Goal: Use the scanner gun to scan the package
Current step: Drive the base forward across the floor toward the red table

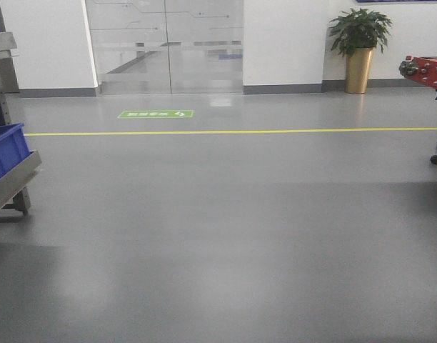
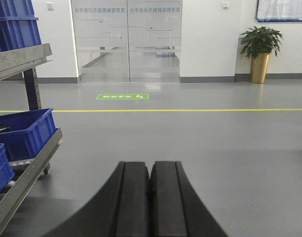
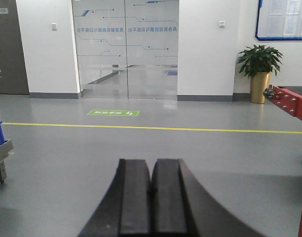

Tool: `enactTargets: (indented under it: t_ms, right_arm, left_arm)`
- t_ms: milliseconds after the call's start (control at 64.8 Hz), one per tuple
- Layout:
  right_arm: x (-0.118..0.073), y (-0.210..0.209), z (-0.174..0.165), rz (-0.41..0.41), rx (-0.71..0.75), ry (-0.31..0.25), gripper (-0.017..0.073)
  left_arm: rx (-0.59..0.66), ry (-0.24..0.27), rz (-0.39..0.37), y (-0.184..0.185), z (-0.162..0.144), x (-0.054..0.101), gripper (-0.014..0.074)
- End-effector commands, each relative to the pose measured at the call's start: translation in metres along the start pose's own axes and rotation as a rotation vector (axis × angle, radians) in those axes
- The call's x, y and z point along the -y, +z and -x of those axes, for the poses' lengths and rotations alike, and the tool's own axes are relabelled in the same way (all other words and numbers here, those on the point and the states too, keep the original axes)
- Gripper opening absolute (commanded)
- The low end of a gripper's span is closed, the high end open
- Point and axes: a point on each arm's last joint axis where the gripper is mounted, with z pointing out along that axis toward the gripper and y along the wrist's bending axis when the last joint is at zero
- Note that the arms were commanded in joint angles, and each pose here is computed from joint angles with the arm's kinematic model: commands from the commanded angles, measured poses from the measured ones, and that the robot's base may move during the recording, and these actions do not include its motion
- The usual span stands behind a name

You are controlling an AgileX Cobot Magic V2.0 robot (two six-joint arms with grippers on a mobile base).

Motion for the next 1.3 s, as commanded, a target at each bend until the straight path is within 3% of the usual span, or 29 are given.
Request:
enactTargets:
  t_ms: [0,1281]
  right_arm:
    - [0.0002,-0.0003,0.0015,-0.003,0.017,-0.001,-0.0162]
    - [0.0002,-0.0003,0.0015,-0.003,0.017,-0.001,-0.0162]
  left_arm:
    - [0.024,-0.013,-0.007,-0.0003,0.0026,0.0003,-0.0111]
    - [0.024,-0.013,-0.007,-0.0003,0.0026,0.0003,-0.0111]
